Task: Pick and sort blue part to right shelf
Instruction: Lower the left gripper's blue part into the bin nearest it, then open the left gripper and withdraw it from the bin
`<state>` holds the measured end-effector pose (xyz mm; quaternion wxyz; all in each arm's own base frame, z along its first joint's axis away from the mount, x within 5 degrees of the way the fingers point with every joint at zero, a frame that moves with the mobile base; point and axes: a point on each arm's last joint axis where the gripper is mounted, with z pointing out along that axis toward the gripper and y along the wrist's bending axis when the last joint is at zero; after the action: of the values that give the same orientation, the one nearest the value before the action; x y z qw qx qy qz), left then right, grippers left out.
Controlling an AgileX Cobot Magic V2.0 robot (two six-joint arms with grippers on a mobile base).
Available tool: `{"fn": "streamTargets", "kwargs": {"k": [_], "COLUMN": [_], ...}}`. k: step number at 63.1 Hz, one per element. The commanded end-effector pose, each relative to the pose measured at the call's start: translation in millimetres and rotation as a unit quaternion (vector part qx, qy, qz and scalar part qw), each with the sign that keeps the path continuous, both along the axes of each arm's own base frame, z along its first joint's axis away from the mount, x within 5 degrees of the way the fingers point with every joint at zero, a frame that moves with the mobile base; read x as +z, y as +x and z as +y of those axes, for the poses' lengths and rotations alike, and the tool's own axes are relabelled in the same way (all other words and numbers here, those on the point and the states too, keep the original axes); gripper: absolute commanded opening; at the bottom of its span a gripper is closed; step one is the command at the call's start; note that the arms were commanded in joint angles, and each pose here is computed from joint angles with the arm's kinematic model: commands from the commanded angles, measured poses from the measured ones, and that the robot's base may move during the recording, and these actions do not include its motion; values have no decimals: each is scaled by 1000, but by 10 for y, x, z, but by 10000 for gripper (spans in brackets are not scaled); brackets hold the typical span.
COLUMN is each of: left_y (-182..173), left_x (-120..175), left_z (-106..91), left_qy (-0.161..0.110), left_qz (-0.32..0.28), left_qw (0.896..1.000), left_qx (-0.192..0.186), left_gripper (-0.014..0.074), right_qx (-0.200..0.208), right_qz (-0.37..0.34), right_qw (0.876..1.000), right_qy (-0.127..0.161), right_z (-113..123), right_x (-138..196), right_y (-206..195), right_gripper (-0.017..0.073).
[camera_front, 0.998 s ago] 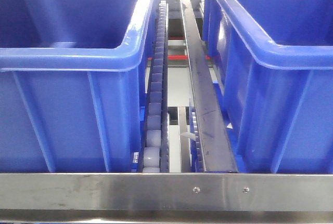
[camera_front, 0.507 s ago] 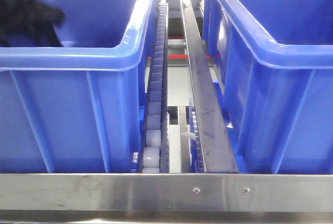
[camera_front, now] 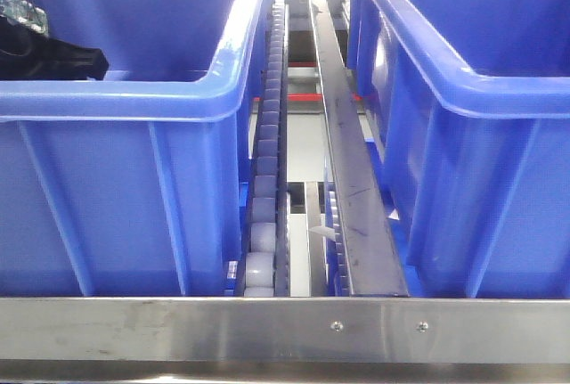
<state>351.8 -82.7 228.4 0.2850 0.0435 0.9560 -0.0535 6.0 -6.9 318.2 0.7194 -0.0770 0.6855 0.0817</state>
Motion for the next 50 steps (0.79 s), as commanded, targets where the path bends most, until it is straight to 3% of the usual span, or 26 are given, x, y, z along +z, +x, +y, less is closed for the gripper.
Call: {"fn": "streamTargets", "kwargs": {"k": [1,8,16,22,31,45,50], "left_y": [35,30,-8,-105,-380,-1093,-1362], "left_x": [270,266,295,479,954,1563,1663], "left_z": [1,2,10,32,95,283,353], "left_qy": [-17,-16,-14,-18,-31,-34,-33], "left_qz": [-55,-52,-43,-57,-116,-230,-262], "left_qw": [998,999,999,998,993,973,964], "left_qx": [3,3,3,3,2,-3,-4], "left_gripper": [559,612,609,585,430,141,127], "right_qx": [4,4,4,4,4,4,4], "right_qz": [-56,-56,-56,-56,-54,-53,-38], "right_qw": [998,998,998,998,999,999,999], "right_qy": [4,4,4,4,4,3,-2], "right_z": [-5,-5,-5,-5,-5,-3,17], "right_x": [157,157,157,157,155,151,150], "right_y": [-38,-38,-38,-38,-38,-31,30], "right_gripper": [160,160,160,160,160,160,160]}}
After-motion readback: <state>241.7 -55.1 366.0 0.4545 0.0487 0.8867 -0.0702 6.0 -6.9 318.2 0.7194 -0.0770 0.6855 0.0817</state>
